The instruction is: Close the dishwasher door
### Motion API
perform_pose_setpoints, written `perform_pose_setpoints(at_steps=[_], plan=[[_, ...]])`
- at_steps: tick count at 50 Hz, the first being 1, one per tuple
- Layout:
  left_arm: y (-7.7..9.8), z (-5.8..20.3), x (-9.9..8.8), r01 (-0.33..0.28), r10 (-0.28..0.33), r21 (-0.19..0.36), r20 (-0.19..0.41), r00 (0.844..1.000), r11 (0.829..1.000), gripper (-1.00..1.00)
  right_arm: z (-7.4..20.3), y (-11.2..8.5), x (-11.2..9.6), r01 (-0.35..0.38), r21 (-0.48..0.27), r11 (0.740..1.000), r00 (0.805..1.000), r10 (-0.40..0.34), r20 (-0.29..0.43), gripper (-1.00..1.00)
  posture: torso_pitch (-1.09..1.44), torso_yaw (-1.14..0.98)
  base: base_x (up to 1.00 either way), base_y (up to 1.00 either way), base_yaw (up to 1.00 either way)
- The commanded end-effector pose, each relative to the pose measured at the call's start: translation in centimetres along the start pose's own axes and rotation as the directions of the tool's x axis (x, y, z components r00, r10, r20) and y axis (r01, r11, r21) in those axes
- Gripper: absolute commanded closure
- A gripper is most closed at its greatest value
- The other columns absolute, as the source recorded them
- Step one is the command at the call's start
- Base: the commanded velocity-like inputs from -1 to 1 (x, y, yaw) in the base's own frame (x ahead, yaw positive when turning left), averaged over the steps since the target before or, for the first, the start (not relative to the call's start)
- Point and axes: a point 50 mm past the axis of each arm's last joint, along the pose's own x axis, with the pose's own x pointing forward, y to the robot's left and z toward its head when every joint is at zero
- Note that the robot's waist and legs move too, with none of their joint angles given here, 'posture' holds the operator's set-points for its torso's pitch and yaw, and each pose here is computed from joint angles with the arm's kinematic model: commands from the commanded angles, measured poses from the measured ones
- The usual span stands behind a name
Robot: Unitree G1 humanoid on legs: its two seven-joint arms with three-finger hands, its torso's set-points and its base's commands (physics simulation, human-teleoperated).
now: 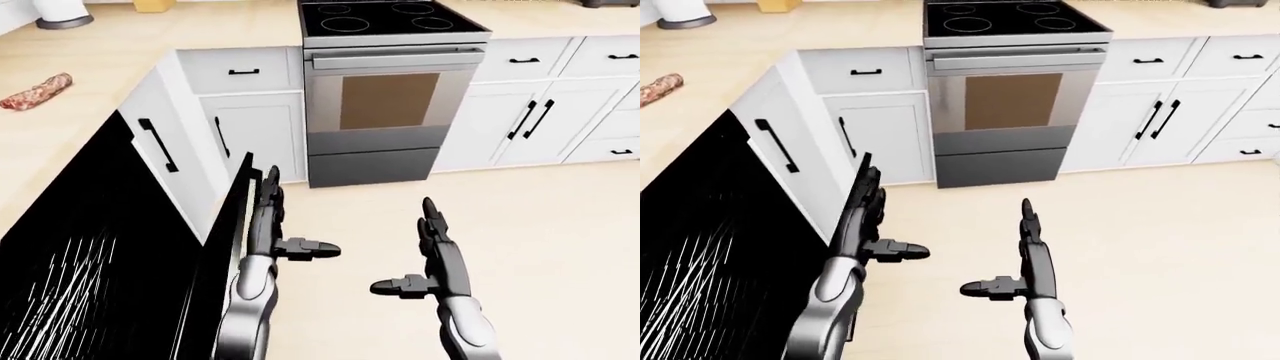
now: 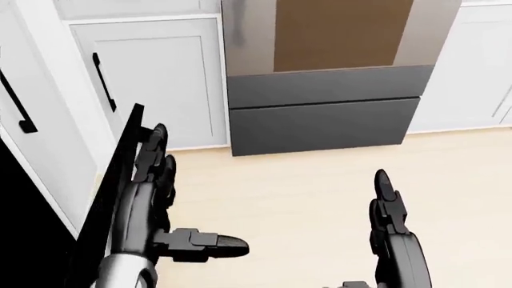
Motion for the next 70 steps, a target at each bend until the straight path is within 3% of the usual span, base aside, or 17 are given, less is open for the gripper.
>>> perform_pose_setpoints(at_steps=[1,13,17,21,27,34,37,40,47,54,70], plan=[[-0.8,1.5,0.3,0.016,-0.016,-0.001,0.071,0.997,1.000,-1.00,1.6,0.0,0.1,-0.001,0.002,1.000,0.996,0.001,0.086,-1.00,0.00,0.00,0.00,0.00,0.00],[-3.9,-0.8,2.9,0.062,-0.062,0.007,0.002,0.998,0.998,-1.00,1.5,-0.2,-0.1,0.003,0.006,1.000,0.996,-0.004,0.089,-1.00,0.00,0.00,0.00,0.00,0.00],[-4.4,-2.6,3.4,0.070,-0.070,0.009,-0.040,0.997,0.997,-1.00,1.1,-0.2,-0.2,0.004,0.007,1.000,0.996,-0.005,0.090,-1.00,0.00,0.00,0.00,0.00,0.00],[-4.1,-6.4,4.3,0.063,-0.061,0.012,-0.122,0.991,0.998,-1.00,1.5,-0.4,-0.2,0.006,0.009,1.000,0.996,-0.006,0.091,-1.00,0.00,0.00,0.00,0.00,0.00],[-3.6,-9.7,3.6,0.058,-0.052,0.028,-0.189,0.981,0.998,-1.00,0.9,-0.3,-0.2,0.006,0.009,1.000,0.996,-0.007,0.092,-1.00,0.00,0.00,0.00,0.00,0.00],[-2.0,-12.9,1.4,0.040,-0.022,0.062,-0.272,0.962,0.997,-1.00,0.9,-0.2,-0.2,0.004,0.008,1.000,0.996,-0.004,0.092,-1.00,0.00,0.00,0.00,0.00,0.00],[-1.2,-13.9,0.6,0.026,-0.003,0.072,-0.310,0.951,0.997,-1.00,0.9,-0.2,-0.3,0.005,0.009,1.000,0.996,-0.005,0.093,-1.00,0.00,0.00,0.00,0.00,0.00],[0.2,-14.9,-0.1,-0.020,0.038,0.052,-0.379,0.925,0.998,-1.00,1.0,-0.2,-0.2,0.004,0.009,1.000,0.996,-0.005,0.093,-1.00,0.00,0.00,0.00,0.00,0.00],[1.5,-15.8,-0.9,-0.065,0.074,0.035,-0.431,0.899,0.997,-1.00,1.1,-0.2,-0.2,0.004,0.007,1.000,0.995,-0.004,0.096,-1.00,0.00,0.00,0.00,0.00,0.00],[2.3,-16.0,-1.0,-0.092,0.100,0.039,-0.456,0.884,0.995,-1.00,1.1,-0.2,-0.2,0.004,0.009,1.000,0.995,-0.005,0.096,-1.00,0.00,0.00,0.00,0.00,0.00],[5.2,-17.3,-2.3,-0.190,0.184,0.051,-0.571,0.800,0.980,-1.00,1.1,-0.3,-0.3,0.006,0.016,1.000,0.995,-0.007,0.100,-1.00,0.00,0.00,0.00,0.00,0.00]])
